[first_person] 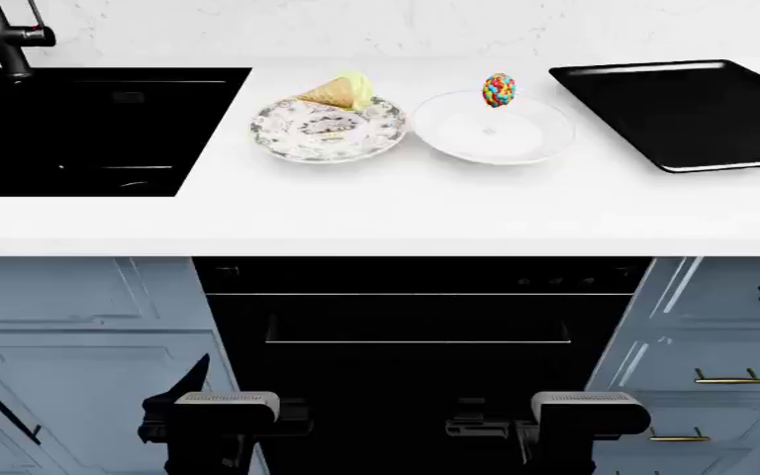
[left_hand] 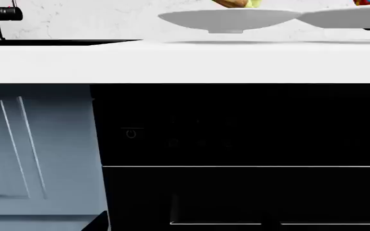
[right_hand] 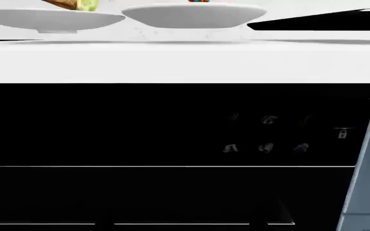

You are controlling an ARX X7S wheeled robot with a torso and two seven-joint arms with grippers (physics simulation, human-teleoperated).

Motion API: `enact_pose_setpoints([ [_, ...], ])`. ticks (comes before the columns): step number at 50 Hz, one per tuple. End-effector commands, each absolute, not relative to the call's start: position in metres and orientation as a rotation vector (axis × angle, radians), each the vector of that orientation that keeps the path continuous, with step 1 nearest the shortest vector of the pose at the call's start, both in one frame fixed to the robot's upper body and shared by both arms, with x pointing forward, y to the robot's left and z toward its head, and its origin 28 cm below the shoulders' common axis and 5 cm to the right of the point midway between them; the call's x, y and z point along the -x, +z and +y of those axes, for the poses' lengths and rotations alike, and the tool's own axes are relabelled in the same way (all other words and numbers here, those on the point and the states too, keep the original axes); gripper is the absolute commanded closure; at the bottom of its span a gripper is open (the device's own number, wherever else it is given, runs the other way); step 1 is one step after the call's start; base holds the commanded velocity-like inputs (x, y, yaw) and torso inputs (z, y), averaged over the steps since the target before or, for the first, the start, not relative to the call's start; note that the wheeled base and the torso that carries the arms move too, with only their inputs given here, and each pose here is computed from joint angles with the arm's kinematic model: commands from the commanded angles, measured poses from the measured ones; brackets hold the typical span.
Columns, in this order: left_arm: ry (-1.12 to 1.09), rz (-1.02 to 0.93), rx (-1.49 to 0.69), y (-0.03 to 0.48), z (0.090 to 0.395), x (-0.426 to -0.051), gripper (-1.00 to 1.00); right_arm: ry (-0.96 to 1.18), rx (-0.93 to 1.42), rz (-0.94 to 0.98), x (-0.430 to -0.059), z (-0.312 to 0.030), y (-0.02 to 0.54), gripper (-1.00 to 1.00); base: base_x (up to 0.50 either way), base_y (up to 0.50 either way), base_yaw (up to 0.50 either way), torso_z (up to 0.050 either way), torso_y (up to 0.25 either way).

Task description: Move the dessert items from the plate to the tray.

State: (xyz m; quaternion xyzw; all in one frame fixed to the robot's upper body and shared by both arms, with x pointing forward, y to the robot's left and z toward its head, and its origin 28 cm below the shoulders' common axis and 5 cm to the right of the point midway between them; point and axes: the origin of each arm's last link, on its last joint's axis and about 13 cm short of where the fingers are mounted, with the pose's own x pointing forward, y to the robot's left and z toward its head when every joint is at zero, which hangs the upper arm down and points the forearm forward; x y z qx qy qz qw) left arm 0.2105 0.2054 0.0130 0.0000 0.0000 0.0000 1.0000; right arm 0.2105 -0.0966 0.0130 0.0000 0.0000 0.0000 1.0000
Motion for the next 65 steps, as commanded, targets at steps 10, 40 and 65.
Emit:
enact_pose_setpoints([
  [10, -0.011, 0.012, 0.006, 0.013, 0.206, -0.212, -1.00, 0.008, -0.003, 0.020, -0.214, -0.095, 0.011, -1.00, 0.00, 0.00, 0.00, 0.009, 0.004],
  [40, -0.080, -0.087, 0.006, 0.049, 0.217, -0.223, -1.00, 0.006, 0.066, -0.128, -0.182, -0.087, 0.030, -1.00, 0.00, 0.00, 0.00, 0.050, 0.029],
  [65, -0.258, -0.093, 0.011, 0.191, 0.243, -0.248, -1.00, 0.090, 0.084, -0.072, -0.250, -0.152, 0.220, -1.00, 0.00, 0.00, 0.00, 0.012, 0.007],
])
